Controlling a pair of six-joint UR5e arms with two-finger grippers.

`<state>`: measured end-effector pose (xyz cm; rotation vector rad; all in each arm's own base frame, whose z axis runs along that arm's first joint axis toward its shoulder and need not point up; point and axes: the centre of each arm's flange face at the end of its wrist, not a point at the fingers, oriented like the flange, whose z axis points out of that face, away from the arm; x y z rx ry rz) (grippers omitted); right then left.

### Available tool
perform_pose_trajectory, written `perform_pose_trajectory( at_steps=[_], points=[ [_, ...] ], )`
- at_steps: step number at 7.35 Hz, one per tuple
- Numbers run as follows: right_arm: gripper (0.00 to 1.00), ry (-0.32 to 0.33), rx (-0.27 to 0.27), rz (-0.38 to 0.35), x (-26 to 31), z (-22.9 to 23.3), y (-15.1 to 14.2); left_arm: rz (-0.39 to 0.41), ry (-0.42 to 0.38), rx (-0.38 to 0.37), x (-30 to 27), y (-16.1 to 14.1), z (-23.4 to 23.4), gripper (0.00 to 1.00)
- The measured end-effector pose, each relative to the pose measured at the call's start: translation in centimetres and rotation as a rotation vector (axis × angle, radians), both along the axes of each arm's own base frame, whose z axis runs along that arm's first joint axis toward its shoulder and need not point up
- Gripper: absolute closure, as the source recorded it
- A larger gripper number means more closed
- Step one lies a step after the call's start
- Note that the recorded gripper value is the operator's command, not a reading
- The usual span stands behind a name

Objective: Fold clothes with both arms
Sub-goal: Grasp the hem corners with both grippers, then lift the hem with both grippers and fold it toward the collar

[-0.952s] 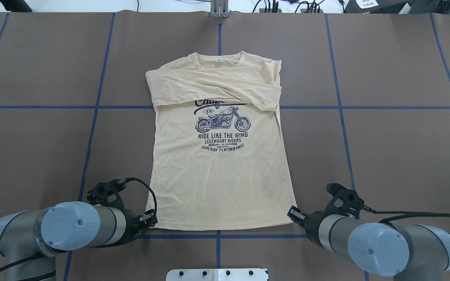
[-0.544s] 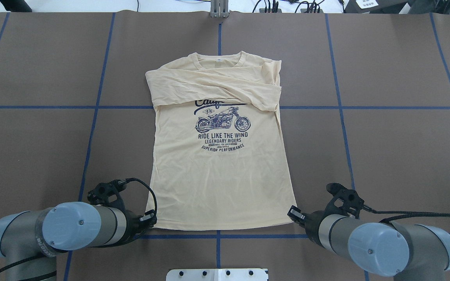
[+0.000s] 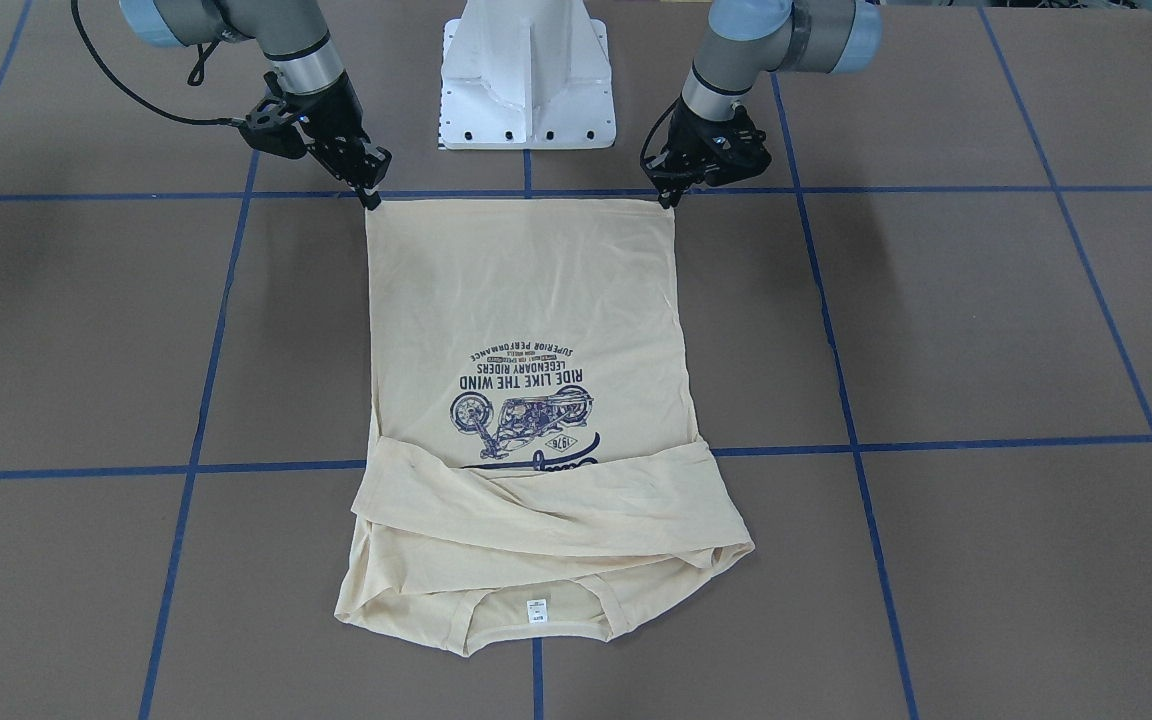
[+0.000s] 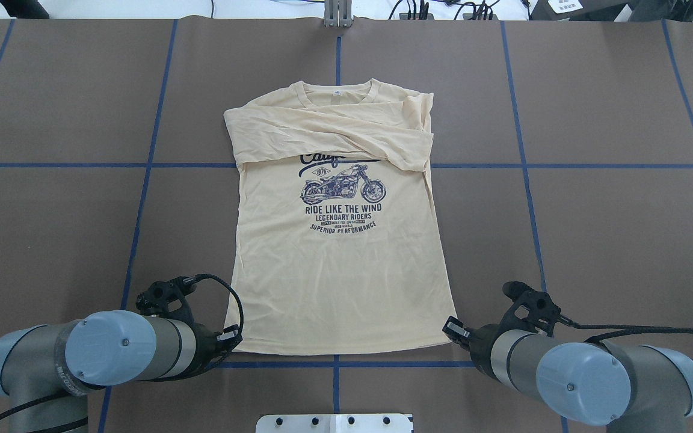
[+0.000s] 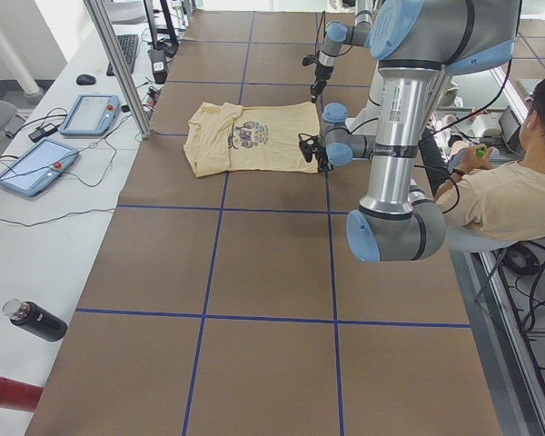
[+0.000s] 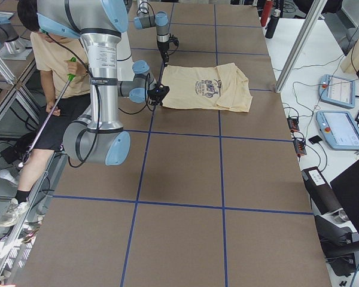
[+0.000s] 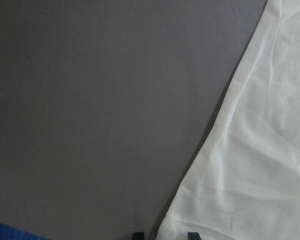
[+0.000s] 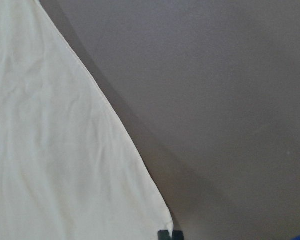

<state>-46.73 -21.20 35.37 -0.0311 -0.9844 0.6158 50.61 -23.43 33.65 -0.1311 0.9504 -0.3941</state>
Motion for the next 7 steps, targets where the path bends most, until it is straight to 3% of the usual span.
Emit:
perform_pose_trajectory(
  at_steps=[2, 4, 7],
  points=[
    [1.0, -0.009, -0.001, -0.011, 1.0, -0.4, 0.7, 0.003, 0.031, 0.003, -1.2, 0.2, -1.6, 1.0],
    [1.0, -0.024, -0.019, -0.056, 3.2, -0.8, 3.9, 0.026, 0.054, -0.01, -2.7, 0.9, -3.9, 1.0],
    [1.0, -0.057, -0.056, -0.1, 5.5, -2.2, 7.3, 0.032, 0.08, -0.082, -5.8, 2.8, -7.5, 1.0]
  ],
)
